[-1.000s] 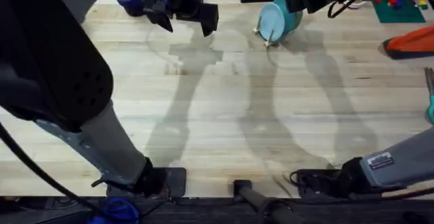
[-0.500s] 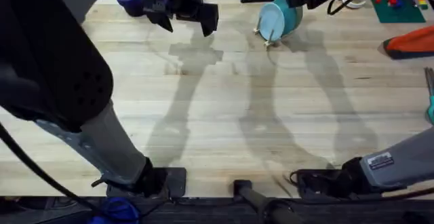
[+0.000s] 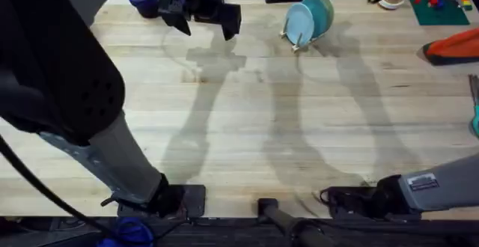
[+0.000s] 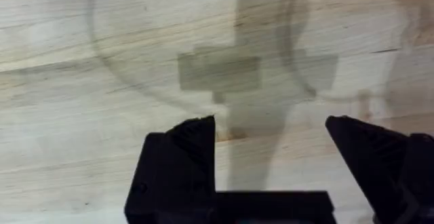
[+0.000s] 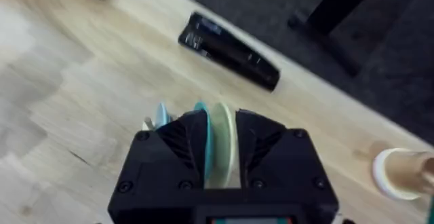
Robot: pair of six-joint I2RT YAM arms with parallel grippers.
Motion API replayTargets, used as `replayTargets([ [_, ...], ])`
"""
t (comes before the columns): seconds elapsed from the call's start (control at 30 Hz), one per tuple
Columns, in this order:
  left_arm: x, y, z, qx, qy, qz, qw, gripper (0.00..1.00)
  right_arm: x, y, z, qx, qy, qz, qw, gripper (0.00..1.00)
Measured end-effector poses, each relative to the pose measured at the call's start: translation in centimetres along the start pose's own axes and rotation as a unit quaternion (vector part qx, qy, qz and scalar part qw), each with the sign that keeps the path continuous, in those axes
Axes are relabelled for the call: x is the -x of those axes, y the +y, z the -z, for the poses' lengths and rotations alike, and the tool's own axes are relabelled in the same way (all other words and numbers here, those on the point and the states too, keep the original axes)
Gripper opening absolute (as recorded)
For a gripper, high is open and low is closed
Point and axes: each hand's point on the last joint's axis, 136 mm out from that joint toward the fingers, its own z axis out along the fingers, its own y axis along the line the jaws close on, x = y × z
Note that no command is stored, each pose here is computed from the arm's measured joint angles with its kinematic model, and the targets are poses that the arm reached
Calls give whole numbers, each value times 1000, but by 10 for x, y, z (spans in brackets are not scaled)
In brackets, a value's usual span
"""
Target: Pick up the plates from the table one by one and place each into a slot on the dish rack.
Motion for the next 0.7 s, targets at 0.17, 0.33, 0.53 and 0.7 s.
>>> replayTargets([
  [0.17, 0, 0, 0, 0, 0, 0, 1000, 993, 30, -4, 33, -17, -42, 9, 999, 303],
  [0.33, 0, 0, 0, 0, 0, 0, 1000, 994, 39, -3, 50, -22, -54, 12, 998, 310],
  [0.53, 0, 0, 0, 0, 0, 0, 1000, 994, 38, 0, 63, -20, -48, 6, 999, 354],
  [0.7, 0, 0, 0, 0, 0, 0, 1000, 994, 45, 5, 91, -22, -55, 5, 998, 972],
])
